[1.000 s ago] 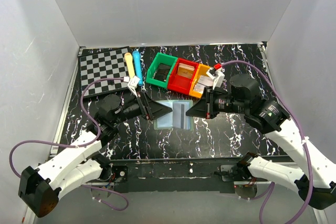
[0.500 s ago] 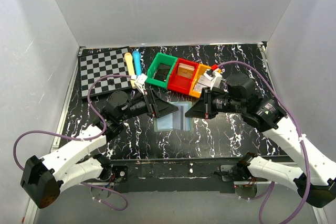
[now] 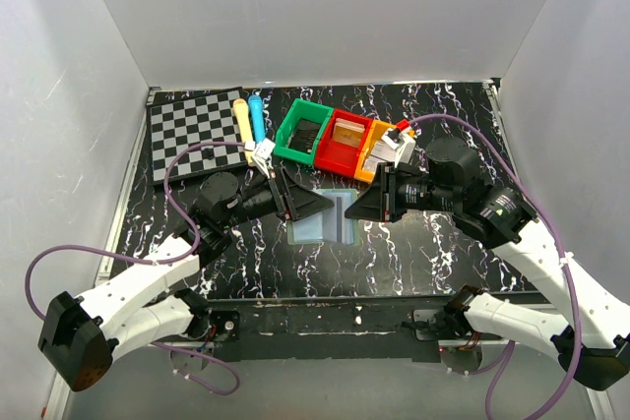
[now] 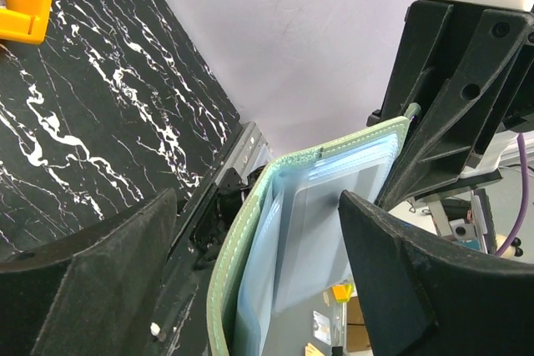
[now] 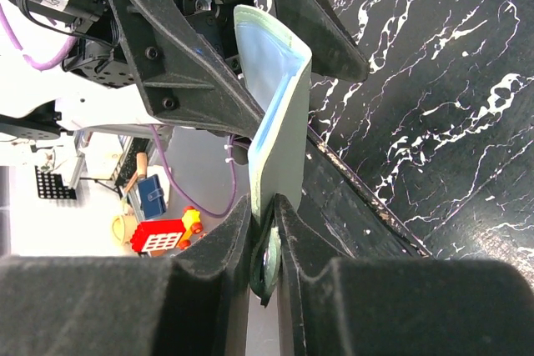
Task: Take the credit cards out of the card holder
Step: Open the card holder.
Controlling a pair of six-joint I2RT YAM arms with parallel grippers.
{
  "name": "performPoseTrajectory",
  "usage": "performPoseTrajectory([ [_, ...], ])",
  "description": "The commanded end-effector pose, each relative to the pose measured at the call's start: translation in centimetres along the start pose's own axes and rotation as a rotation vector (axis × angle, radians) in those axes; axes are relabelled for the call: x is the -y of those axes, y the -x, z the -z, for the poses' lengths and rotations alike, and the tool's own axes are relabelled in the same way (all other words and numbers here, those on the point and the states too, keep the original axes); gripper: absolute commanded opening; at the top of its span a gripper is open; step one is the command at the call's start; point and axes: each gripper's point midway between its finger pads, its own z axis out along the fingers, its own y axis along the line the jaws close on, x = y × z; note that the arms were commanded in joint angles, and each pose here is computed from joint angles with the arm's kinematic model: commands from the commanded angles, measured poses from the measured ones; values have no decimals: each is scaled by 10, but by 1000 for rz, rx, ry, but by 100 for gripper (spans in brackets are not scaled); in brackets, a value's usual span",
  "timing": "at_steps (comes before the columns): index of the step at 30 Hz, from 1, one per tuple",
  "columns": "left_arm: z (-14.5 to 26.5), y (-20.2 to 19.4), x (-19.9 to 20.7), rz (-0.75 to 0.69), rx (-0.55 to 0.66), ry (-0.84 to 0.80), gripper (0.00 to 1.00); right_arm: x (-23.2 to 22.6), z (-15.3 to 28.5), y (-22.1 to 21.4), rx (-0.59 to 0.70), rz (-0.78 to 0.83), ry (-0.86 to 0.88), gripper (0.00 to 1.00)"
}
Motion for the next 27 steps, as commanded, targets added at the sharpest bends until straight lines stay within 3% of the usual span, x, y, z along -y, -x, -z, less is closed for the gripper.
performPoseTrajectory([
  [1, 3, 2, 6, -15, 20, -21, 76, -20, 4, 9, 42, 33, 82, 21],
  [3, 3, 2, 6, -17, 22, -23, 73, -20, 3, 9, 41, 31, 90, 17],
  [5, 3, 2, 6, -16, 24, -22, 72, -20, 3, 8, 38, 29, 88, 2],
  [11, 2, 0, 1, -5, 19, -6, 74, -19, 2, 8, 42, 25, 87, 1],
  [14, 2, 2, -3, -2, 23, 29, 93, -4, 4, 9, 43, 16, -10, 1],
  [16, 4, 6, -1, -19, 39, 30, 98, 8, 6, 8, 31, 15, -88, 1],
  [27, -14, -3, -7, -39, -17, 92, 98, 18, 1, 7, 19, -4, -128, 1],
])
